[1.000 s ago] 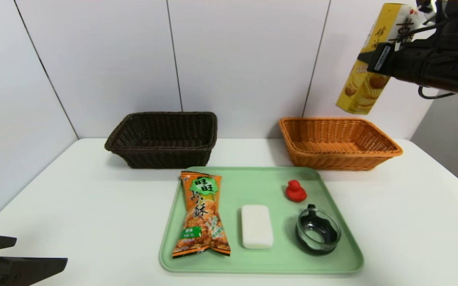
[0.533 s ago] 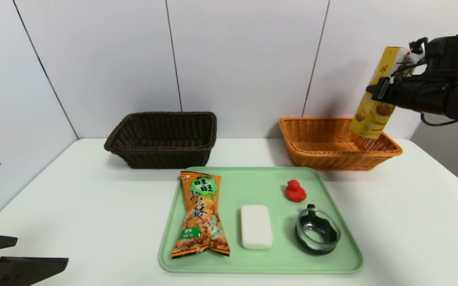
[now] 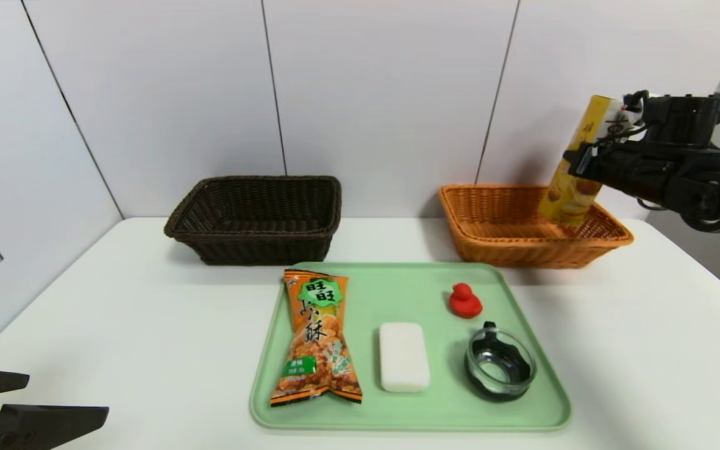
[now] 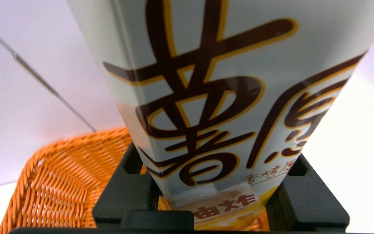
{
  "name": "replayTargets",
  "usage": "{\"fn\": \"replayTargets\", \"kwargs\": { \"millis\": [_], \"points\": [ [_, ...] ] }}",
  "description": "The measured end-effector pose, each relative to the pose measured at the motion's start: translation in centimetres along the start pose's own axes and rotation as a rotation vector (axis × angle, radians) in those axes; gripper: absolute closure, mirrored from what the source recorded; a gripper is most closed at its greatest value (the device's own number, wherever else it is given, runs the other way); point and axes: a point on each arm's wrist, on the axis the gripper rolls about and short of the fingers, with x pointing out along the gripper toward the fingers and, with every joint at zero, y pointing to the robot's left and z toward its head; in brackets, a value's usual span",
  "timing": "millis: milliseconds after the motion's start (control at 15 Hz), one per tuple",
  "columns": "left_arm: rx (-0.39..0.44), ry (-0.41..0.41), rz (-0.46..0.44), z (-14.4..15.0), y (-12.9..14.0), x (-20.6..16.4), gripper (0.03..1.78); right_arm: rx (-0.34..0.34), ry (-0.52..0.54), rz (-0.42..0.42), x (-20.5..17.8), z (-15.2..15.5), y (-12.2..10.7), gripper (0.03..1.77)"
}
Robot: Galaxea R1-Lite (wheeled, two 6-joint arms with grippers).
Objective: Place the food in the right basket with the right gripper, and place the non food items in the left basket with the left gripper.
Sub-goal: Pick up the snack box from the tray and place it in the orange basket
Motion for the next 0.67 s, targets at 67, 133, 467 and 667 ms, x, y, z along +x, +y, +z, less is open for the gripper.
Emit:
{"fn": "replayTargets", "kwargs": {
  "millis": [67, 133, 467, 667],
  "points": [
    [0.000, -0.001, 0.001, 0.0, 0.0, 0.0, 0.12, 0.000, 0.008, -0.002, 0.2, -0.3, -0.1, 0.96],
    [-0.001, -0.002, 0.001, 0.0, 0.0, 0.0, 0.12, 0.000, 0.014, -0.004, 0.4, -0.5, -0.1, 0.96],
    [-0.002, -0.003, 0.001, 0.0, 0.0, -0.1, 0.12, -0.003, 0.026, 0.000, 0.9, -1.3, -0.2, 0.96],
    [-0.003, -0.007, 0.000, 0.1, 0.0, -0.1, 0.12, -0.005, -0.002, 0.011, 1.5, -1.6, 0.1, 0.96]
  ]
}}
